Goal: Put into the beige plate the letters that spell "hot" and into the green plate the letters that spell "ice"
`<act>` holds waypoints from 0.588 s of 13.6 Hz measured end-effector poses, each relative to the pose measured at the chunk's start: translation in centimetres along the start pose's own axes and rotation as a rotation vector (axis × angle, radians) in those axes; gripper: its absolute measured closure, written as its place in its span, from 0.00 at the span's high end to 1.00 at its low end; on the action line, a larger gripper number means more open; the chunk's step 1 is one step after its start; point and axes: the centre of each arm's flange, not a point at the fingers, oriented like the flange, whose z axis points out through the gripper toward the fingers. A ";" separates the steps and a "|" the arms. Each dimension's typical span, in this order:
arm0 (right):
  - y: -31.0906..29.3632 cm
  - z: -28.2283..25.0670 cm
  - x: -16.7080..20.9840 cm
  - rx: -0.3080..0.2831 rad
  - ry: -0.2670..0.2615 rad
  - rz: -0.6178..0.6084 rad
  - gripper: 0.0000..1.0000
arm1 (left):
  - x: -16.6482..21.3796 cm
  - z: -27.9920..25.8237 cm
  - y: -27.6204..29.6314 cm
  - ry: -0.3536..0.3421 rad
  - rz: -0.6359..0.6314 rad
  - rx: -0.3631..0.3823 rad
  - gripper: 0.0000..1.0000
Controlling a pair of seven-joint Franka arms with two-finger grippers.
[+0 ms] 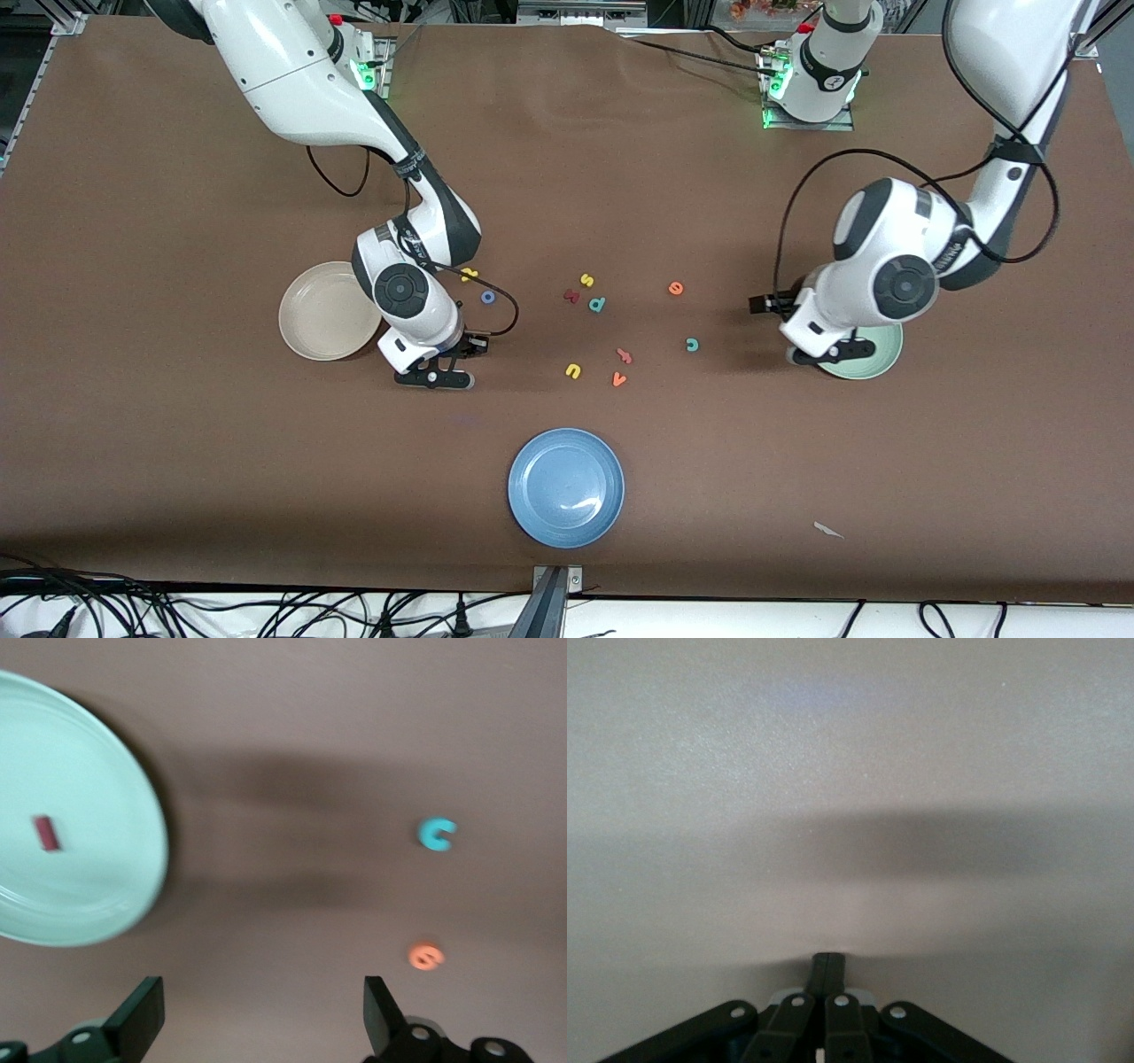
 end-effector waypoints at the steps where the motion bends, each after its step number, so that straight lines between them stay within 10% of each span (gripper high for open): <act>1: 0.0 -0.6 0.0 -0.001 -0.001 0.001 0.01 | -1.0 0.3 1.7 0.007 -0.021 -0.010 0.98; 8: 0.3 -4.5 -0.5 -0.012 -0.023 0.005 0.67 | -6.2 8.5 8.1 0.105 -0.130 -0.134 0.94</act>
